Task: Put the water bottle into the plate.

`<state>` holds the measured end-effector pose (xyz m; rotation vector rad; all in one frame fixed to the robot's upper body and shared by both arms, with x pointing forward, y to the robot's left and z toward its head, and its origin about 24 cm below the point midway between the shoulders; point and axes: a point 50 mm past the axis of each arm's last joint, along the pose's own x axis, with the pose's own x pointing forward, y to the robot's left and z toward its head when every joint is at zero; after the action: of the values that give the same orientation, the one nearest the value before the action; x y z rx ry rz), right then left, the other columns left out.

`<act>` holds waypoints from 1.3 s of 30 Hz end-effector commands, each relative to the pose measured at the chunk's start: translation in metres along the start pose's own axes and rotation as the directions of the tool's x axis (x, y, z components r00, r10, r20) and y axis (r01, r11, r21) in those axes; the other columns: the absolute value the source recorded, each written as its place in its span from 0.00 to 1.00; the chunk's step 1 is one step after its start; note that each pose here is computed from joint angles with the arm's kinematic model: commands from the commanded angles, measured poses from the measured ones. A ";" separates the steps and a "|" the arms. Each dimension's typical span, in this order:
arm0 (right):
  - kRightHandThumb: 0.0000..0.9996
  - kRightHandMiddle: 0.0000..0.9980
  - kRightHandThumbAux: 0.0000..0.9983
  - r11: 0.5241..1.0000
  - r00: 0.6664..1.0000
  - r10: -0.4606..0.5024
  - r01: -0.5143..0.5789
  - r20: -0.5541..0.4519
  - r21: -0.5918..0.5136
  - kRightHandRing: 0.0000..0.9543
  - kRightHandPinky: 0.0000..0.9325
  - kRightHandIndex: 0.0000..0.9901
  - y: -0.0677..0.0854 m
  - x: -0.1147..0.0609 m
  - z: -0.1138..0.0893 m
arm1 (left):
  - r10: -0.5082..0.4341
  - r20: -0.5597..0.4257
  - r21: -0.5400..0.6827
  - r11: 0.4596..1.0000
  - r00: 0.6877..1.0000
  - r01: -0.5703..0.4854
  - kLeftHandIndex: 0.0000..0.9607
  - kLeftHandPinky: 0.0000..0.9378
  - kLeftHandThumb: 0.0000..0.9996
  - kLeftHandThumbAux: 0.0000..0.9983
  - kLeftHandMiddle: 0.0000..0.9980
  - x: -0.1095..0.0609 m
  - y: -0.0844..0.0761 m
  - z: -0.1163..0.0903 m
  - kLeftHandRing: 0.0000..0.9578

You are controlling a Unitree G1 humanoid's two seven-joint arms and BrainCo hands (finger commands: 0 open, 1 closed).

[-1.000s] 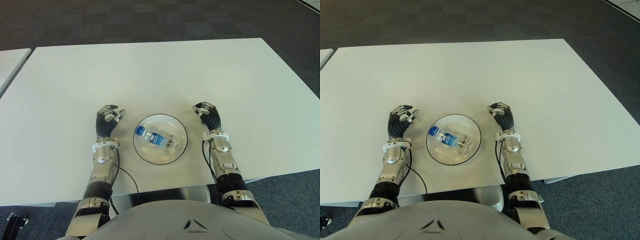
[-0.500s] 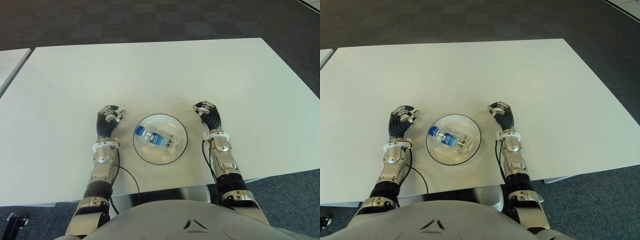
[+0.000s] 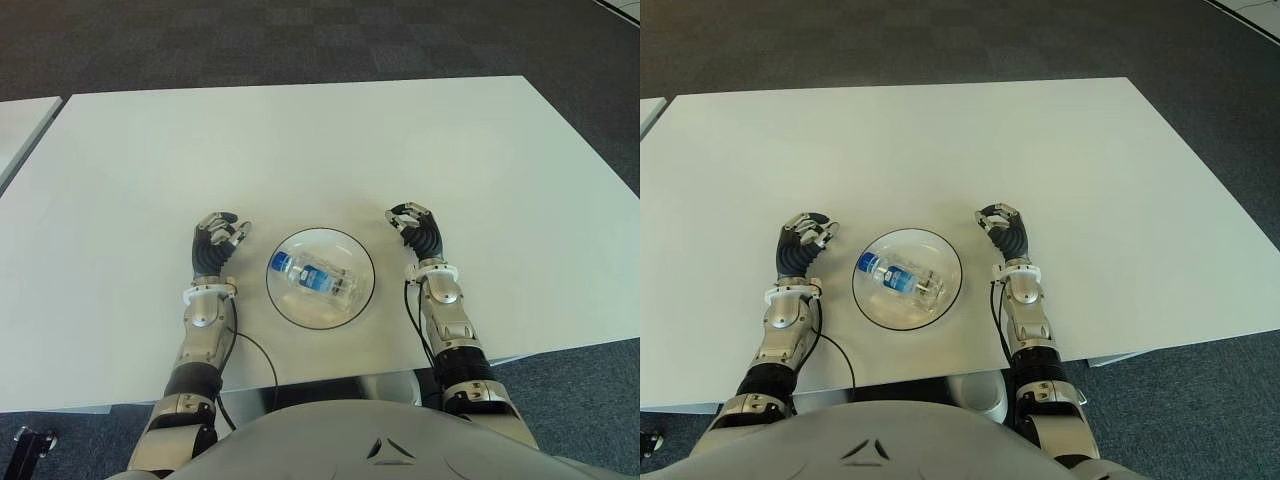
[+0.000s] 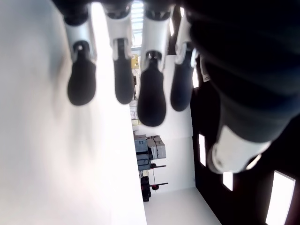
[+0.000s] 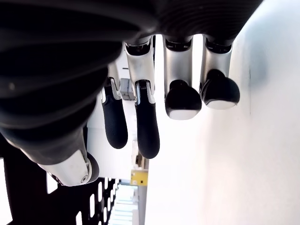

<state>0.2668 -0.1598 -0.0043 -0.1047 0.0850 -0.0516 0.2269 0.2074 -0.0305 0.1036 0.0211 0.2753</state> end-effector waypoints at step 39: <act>0.84 0.59 0.68 1.000 0.997 0.026 -0.026 -0.073 0.005 0.90 0.92 0.42 0.007 0.003 -0.025 | 0.045 -0.173 -0.064 0.996 0.984 -0.057 0.45 0.64 0.71 0.71 0.62 -0.010 0.000 -0.014 0.63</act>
<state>0.2757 -0.1549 -0.0164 -0.1037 0.0863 -0.0237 0.2273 0.2056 -0.0311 0.0257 0.1061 0.3235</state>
